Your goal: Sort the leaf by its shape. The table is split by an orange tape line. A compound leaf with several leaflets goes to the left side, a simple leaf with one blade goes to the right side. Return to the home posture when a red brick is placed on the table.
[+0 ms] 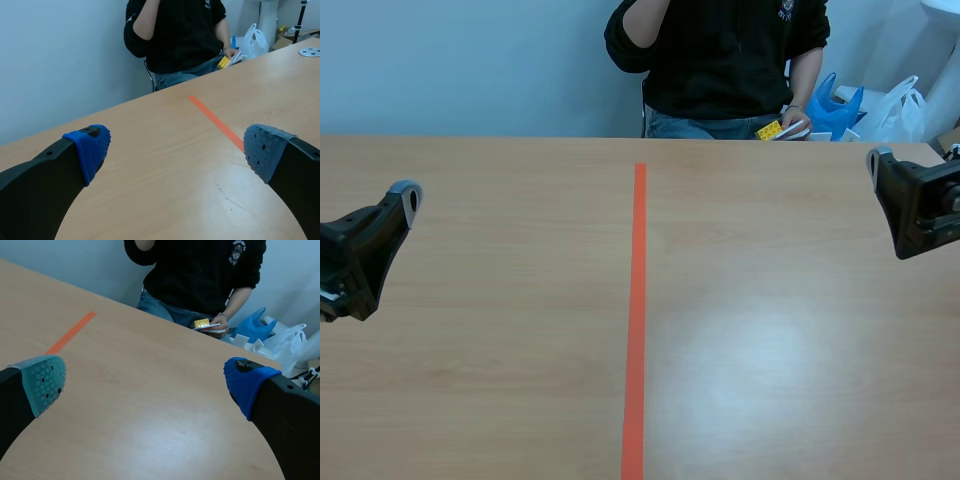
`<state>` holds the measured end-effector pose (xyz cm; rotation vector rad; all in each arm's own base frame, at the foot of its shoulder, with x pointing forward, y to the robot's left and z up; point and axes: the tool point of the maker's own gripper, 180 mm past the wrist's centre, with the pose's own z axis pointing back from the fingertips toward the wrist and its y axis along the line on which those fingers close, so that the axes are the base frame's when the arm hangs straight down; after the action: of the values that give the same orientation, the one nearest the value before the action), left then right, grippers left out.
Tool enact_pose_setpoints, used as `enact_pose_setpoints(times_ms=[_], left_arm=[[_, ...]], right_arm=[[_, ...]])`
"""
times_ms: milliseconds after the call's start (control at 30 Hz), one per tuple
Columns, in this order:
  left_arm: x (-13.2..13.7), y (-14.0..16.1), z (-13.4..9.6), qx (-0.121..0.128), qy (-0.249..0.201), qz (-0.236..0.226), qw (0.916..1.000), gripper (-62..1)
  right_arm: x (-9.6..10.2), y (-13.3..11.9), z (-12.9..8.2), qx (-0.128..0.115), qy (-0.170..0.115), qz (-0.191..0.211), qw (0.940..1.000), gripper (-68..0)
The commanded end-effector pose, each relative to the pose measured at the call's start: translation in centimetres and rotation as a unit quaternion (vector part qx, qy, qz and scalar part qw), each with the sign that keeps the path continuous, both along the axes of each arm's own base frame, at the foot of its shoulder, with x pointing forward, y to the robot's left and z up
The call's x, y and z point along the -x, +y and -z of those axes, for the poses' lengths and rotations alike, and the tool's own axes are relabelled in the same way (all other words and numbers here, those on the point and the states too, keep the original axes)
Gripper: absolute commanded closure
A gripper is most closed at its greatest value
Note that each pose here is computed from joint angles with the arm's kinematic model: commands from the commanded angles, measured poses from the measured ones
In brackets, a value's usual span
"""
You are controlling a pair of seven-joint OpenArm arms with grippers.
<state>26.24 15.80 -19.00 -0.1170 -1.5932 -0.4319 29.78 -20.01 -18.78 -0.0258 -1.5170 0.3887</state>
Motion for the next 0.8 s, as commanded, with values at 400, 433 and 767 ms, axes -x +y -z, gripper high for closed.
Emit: enact_pose_setpoints(times_ms=[400,433,767], left_arm=[[-0.05,-0.35,-1.1,0.006,-0.018,0.004,0.9998,-57.2],[-0.05,-0.35,-1.1,0.006,-0.018,0.004,0.9998,-57.2],[-0.04,-0.37,-1.08,0.006,-0.017,0.004,0.9998,-57.2]], right_arm=[[-0.3,0.4,-1.41,0.014,-0.021,-0.009,0.9996,-67.9],[-0.3,0.4,-1.41,0.014,-0.021,-0.009,0.9996,-67.9],[-0.22,0.39,-0.95,0.005,-0.013,-0.002,0.9999,-67.9]])
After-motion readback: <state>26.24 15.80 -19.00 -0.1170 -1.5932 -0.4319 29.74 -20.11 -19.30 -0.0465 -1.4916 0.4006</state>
